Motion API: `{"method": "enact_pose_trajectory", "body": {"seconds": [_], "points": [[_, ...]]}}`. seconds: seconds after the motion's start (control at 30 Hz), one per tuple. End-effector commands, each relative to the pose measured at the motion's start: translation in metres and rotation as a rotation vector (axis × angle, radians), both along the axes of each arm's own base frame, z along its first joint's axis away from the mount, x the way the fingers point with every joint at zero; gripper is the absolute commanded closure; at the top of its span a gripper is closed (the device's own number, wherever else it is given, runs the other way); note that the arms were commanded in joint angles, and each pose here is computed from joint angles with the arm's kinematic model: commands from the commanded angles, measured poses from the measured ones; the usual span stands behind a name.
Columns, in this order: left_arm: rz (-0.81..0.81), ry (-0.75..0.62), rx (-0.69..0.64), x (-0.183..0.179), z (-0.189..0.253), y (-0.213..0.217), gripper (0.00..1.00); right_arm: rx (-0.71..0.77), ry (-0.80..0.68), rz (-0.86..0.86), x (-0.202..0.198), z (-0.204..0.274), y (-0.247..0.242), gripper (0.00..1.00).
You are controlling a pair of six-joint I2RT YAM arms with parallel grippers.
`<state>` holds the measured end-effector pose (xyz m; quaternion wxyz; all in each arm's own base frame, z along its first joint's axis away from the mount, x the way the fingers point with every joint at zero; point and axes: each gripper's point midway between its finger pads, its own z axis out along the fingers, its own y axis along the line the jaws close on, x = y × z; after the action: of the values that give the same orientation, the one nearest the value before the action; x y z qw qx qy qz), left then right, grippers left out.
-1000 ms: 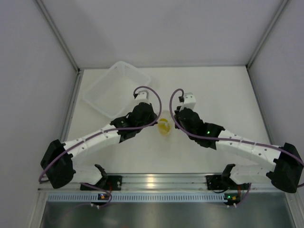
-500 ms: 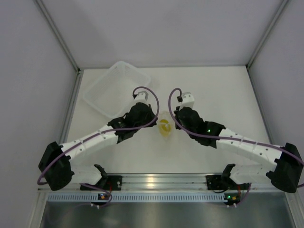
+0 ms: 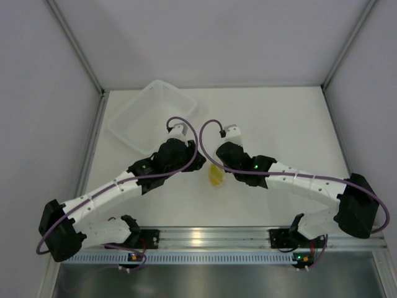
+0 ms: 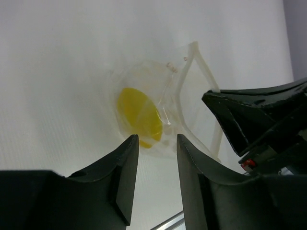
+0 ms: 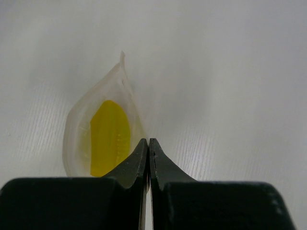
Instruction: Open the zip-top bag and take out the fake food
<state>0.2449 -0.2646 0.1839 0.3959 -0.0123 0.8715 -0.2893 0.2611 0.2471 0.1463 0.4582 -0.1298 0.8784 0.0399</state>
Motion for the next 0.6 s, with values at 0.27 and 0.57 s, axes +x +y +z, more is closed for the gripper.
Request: {"method": "enact_pose_trajectory", "body": {"seconds": [0.27, 0.57], "points": [[-0.075, 0.015, -0.290, -0.024, 0.063, -0.037, 0.16, 0.141, -0.061, -0.009, -0.004, 0.039, 0.032, 1.00], [-0.037, 0.091, -0.520, -0.017, 0.074, -0.064, 0.72, 0.214, -0.058, -0.050, -0.009, 0.053, 0.043, 1.00]]}}
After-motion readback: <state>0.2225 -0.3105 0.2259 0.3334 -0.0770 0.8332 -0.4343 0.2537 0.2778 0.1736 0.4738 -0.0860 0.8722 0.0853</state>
